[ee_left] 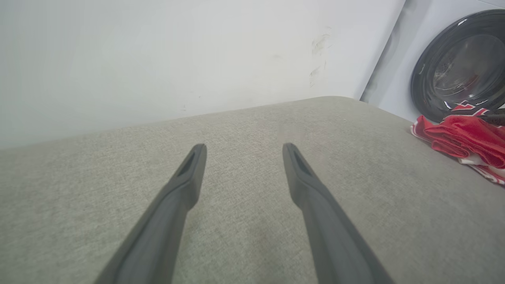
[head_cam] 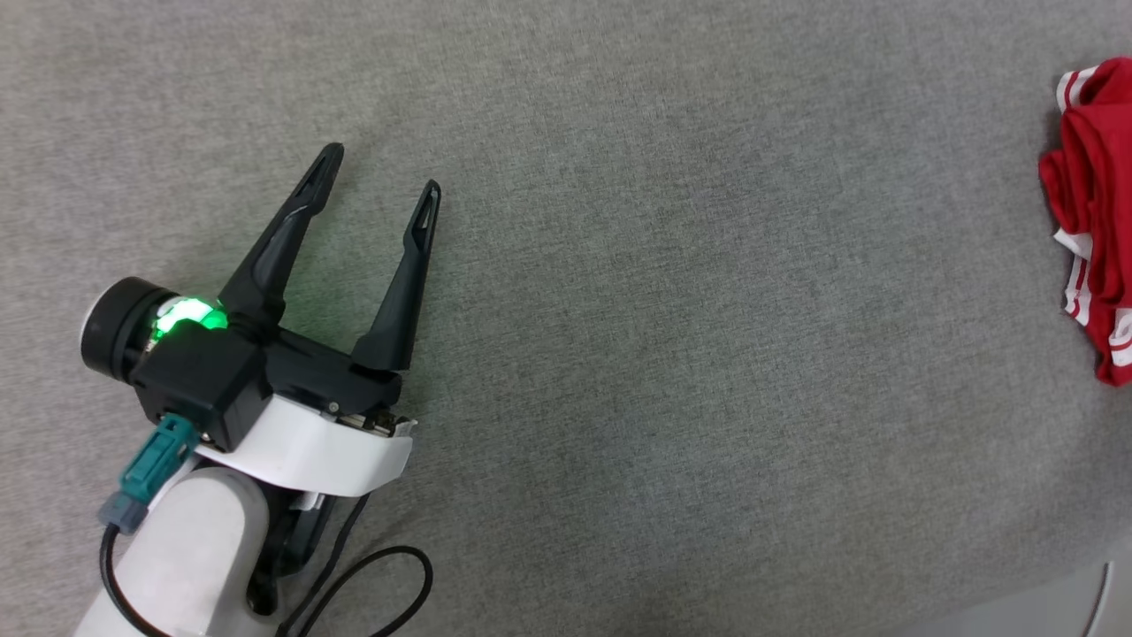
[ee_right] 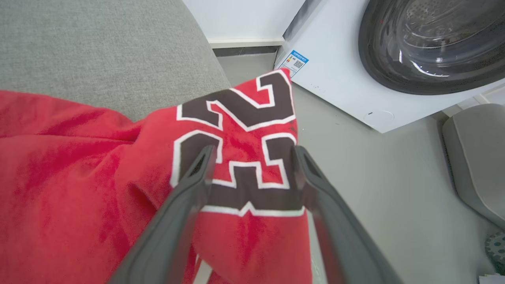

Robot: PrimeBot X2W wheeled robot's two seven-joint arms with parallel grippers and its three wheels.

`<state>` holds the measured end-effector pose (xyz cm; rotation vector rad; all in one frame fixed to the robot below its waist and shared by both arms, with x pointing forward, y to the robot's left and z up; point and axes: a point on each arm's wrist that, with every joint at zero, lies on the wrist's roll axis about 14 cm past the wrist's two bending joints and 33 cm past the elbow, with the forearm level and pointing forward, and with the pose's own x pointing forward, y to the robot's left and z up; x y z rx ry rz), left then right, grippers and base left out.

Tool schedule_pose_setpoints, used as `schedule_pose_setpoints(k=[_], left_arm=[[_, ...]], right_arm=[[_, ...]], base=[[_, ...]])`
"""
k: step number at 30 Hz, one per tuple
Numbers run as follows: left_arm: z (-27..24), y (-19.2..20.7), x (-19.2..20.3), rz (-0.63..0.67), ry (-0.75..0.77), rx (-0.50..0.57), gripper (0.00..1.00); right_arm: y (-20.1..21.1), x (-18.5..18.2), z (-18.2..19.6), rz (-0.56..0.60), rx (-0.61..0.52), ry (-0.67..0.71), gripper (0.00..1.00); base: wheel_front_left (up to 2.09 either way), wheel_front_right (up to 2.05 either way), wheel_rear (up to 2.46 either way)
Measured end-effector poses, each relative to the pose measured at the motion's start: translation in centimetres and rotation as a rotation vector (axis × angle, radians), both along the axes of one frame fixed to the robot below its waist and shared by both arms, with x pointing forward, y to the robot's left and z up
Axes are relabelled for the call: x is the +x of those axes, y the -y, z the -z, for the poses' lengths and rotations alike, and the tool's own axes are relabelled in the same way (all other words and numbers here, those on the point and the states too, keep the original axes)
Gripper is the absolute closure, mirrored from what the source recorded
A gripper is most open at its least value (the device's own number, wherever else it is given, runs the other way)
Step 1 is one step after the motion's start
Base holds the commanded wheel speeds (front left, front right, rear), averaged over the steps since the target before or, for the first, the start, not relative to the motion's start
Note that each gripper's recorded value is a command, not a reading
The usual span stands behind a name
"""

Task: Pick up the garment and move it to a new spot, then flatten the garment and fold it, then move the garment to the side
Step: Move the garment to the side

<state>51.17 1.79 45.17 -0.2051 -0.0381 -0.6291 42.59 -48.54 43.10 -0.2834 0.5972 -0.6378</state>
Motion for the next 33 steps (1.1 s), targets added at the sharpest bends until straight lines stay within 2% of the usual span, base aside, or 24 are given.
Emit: schedule_pose_setpoints(k=[1,3,9,10,20,26,33], left_arm=[[-0.2,-0.1,-0.1,-0.005,0.004,0.001,0.00],[-0.8,-0.6,-0.8,-0.030,0.002,-0.007,0.00],[-1.5,-2.3,-3.3,-0.103,-0.032,0.011,0.00],[-2.3,-3.6,-4.6,-0.162,-0.037,0.016,0.00],[-5.0,-9.2,-9.6,-0.373,-0.028,0.031,0.00],[-6.2,-13.0,-12.8,-0.497,-0.008,0.048,0.00],[-7.8,-15.9,-15.8,-0.580,0.044,0.071,0.00]], right_arm=[[0.1,0.0,-0.3,-0.007,-0.019,0.007,0.00],[-0.2,0.4,-3.0,-0.041,-0.088,0.131,0.00],[-3.6,-0.4,-4.9,-0.139,-0.093,0.290,0.00],[-5.8,-1.2,-5.5,-0.184,-0.061,0.360,0.00],[-15.0,-4.3,-6.6,-0.337,0.106,0.536,0.00],[-21.3,-4.9,-7.8,-0.475,0.218,0.602,0.00],[-26.9,-6.1,-10.5,-0.618,0.287,0.671,0.00]], base=[[0.00,0.00,0.00],[0.00,0.00,0.00],[0.00,0.00,0.00],[0.00,0.00,0.00],[0.00,0.00,0.00],[0.00,0.00,0.00],[0.00,0.00,0.00]])
